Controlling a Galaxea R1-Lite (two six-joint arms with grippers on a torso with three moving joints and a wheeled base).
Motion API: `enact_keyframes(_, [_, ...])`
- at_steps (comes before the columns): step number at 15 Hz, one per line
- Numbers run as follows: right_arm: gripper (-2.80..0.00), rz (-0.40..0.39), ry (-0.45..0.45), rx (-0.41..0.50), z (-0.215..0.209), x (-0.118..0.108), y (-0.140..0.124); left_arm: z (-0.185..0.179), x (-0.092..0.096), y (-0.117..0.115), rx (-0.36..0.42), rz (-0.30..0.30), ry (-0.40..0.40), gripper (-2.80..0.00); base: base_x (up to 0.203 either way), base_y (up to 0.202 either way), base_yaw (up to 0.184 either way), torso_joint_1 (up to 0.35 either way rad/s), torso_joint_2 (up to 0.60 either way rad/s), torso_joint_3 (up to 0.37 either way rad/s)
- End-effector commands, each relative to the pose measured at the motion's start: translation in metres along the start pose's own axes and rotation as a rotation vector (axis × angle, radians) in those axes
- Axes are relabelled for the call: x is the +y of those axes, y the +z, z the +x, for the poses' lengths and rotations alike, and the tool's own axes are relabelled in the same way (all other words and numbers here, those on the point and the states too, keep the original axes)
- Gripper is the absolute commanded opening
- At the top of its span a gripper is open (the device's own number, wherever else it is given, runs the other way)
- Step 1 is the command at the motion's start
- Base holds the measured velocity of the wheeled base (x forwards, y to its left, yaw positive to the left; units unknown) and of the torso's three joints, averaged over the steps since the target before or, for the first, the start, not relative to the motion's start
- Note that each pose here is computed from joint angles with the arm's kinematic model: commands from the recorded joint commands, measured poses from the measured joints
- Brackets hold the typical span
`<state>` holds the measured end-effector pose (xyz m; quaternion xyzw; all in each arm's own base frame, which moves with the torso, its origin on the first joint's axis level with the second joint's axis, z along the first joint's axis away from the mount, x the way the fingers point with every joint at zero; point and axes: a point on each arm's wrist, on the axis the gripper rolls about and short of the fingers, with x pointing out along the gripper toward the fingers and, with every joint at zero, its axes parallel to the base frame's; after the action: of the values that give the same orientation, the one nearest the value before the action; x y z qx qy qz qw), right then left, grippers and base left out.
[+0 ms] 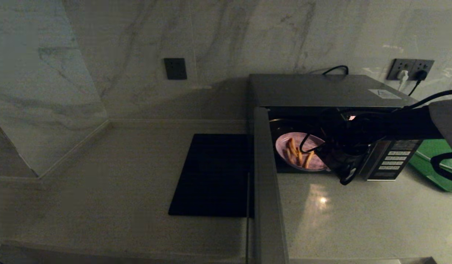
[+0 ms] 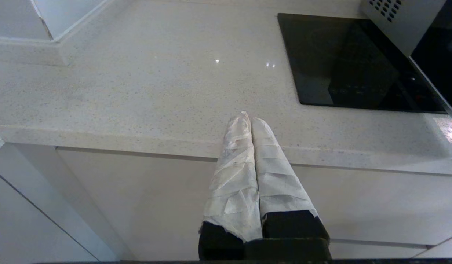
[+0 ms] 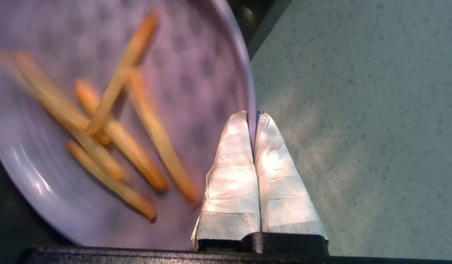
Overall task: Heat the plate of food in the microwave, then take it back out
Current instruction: Take the plate out of the microwave
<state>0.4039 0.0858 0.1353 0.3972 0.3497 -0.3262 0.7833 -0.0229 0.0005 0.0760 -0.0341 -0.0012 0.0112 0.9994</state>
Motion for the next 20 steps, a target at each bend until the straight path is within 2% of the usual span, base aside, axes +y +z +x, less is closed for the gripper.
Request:
enact_keyframes(1, [-2.80, 0.012, 0.013, -0.006, -0.006, 0.001, 0.003, 0.000, 0.000, 0.000, 0.000, -0.001, 0.000, -2.80, 0.000, 0.000, 0.000, 0.000, 0.00, 0.000])
enact_keyframes(14, [-2.80, 0.022, 0.038, -0.015, -0.032, -0.007, 0.010, 0.000, 0.000, 0.000, 0.000, 0.000, 0.000, -2.80, 0.000, 0.000, 0.000, 0.000, 0.00, 0.000])
enact_keyframes(20, [-2.80, 0.016, 0.023, -0.010, -0.043, -0.020, 0.010, 0.000, 0.000, 0.000, 0.000, -0.001, 0.000, -2.80, 0.000, 0.000, 0.000, 0.000, 0.00, 0.000])
